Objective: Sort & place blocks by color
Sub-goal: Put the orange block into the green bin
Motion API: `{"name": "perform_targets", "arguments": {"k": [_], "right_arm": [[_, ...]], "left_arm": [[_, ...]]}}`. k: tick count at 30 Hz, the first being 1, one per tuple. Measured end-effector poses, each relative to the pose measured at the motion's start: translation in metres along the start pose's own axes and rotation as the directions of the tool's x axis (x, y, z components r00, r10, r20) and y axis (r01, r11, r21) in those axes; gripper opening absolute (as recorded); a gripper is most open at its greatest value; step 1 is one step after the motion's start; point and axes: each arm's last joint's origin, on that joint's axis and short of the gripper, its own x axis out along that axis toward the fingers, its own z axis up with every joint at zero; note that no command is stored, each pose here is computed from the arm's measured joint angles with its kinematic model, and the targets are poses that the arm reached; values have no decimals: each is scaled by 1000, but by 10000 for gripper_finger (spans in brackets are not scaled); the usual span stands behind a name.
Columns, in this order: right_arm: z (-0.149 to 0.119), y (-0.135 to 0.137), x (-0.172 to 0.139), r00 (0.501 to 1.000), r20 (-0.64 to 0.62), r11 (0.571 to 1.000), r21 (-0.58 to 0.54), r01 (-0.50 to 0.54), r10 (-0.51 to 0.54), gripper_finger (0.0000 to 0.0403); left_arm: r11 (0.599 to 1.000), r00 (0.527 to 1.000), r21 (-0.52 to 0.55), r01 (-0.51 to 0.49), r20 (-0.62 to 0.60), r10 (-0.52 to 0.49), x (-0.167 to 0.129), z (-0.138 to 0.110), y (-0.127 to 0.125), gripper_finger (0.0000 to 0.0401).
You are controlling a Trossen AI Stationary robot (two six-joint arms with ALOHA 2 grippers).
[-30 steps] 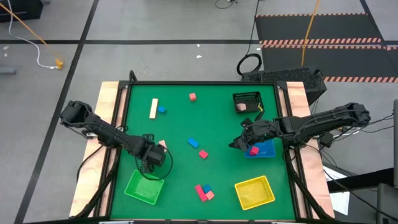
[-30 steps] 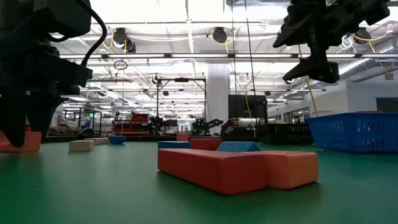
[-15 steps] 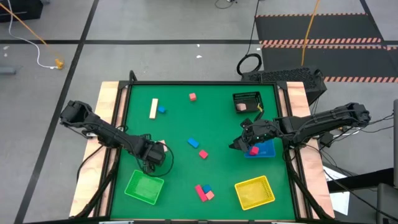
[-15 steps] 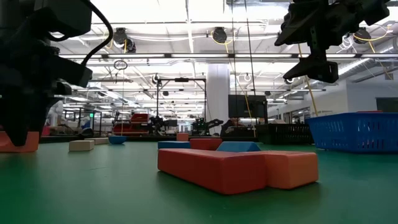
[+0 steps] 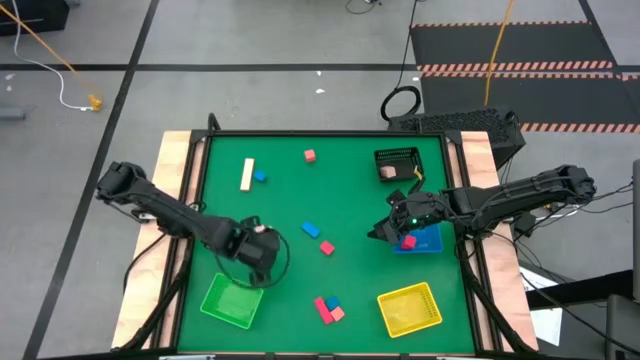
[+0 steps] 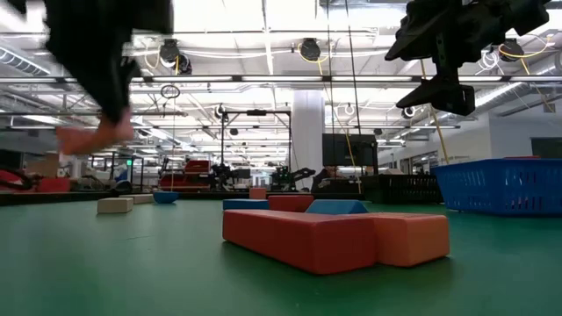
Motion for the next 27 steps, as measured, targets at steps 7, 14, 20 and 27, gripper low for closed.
{"name": "perform_targets", "arguments": {"k": [7, 14, 20, 27], "right_arm": [[0, 0, 0, 1000, -3, 999, -32, -1, 1, 288], [0, 0, 0, 1000, 3, 997, -83, 3, -2, 288], [2, -2, 1, 997, 60, 993, -104, 51, -45, 288], [2, -1, 2, 997, 70, 992, -121, 47, -38, 288]], "left_arm": [[959, 943, 118, 257, 188, -276, -37, -7, -64, 138], [955, 950, -60, 290, 140, -279, -48, -43, -86, 138], [957, 975, -193, 215, -18, -222, -49, -67, -84, 138], [954, 977, -244, 174, -79, -198, -51, -80, -85, 172]]}}
